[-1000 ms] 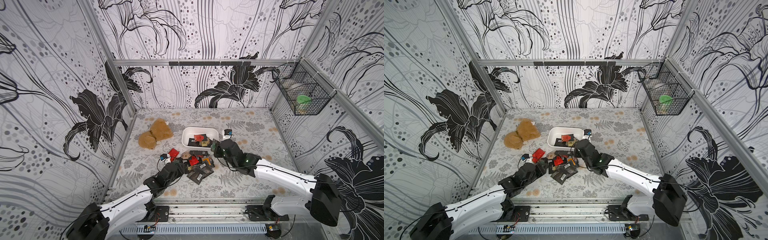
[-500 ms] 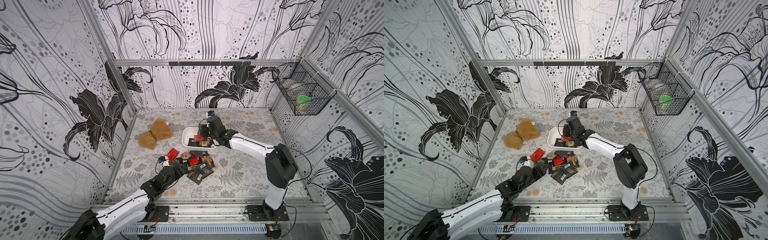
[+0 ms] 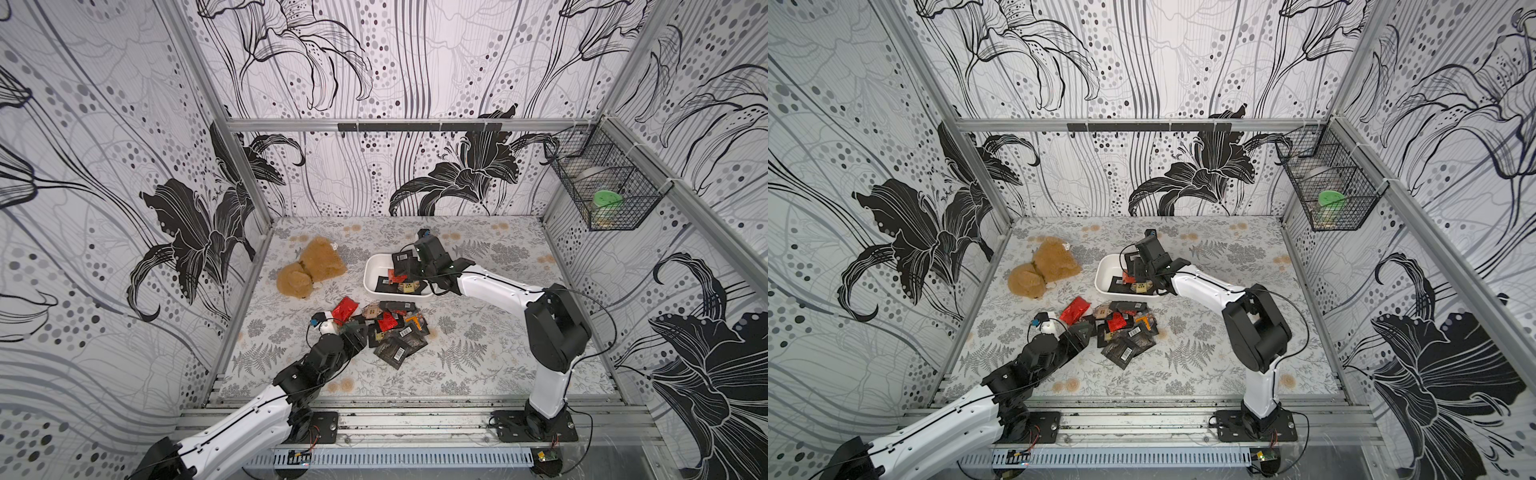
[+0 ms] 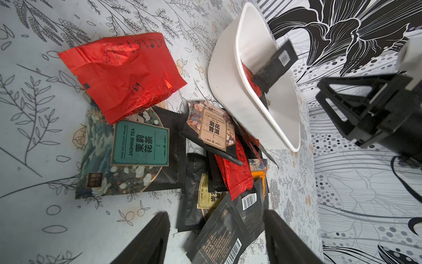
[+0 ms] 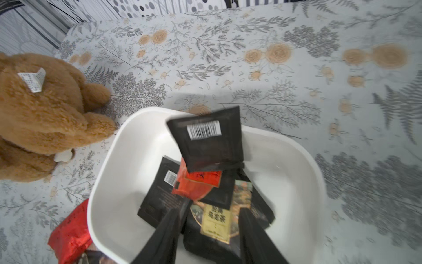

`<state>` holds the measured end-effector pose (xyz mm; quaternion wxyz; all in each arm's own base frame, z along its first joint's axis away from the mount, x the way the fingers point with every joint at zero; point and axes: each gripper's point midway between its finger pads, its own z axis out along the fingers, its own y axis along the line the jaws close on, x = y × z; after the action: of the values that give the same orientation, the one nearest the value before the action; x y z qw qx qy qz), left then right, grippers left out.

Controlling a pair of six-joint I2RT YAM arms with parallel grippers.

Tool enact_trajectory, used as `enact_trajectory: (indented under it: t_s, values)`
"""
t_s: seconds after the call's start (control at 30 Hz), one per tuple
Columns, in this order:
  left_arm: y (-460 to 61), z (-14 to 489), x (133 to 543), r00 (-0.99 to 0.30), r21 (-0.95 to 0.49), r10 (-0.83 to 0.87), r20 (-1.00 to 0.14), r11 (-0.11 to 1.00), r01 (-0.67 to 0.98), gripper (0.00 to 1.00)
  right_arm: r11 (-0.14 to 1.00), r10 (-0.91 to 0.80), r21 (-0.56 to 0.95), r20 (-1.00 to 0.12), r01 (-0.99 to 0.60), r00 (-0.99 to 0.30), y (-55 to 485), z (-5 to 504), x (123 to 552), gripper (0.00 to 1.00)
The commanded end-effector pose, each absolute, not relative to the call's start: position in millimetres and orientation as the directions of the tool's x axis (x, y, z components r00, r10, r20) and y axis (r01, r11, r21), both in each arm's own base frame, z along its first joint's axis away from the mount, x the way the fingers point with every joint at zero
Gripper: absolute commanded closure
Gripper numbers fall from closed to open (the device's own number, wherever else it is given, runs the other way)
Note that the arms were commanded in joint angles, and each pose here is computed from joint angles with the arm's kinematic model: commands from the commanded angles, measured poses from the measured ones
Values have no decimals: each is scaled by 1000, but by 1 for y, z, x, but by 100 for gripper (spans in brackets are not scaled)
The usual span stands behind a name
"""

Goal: Put the tea bags into the storage box
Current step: Place the tea bag in the storage box, then pick up the tea bag from the center of the board.

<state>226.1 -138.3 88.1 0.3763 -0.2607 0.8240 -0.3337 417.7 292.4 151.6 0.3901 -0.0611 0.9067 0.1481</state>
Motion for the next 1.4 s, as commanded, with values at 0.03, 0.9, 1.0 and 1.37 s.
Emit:
enact_trajectory:
  t_s: [0.03, 0.9, 1.0, 1.37]
  values:
    - [-141, 96, 226, -574, -775, -701, -423, 609, -172, 31, 951, 8, 193, -795, -241, -607, 258, 201, 386, 55]
    - [-199, 74, 205, -715, -809, -648, -263, 552, -203, 36, 611, -437, 236, -695, -756, -571, 335, 92, 202, 61]
    - [-202, 72, 203, -714, -802, -647, -268, 561, -207, 41, 601, -439, 257, -685, -757, -581, 342, 80, 202, 61]
    - [-201, 58, 200, -700, -791, -668, -251, 559, -250, 40, 645, -468, 254, -615, -721, -635, 347, 51, 209, 62]
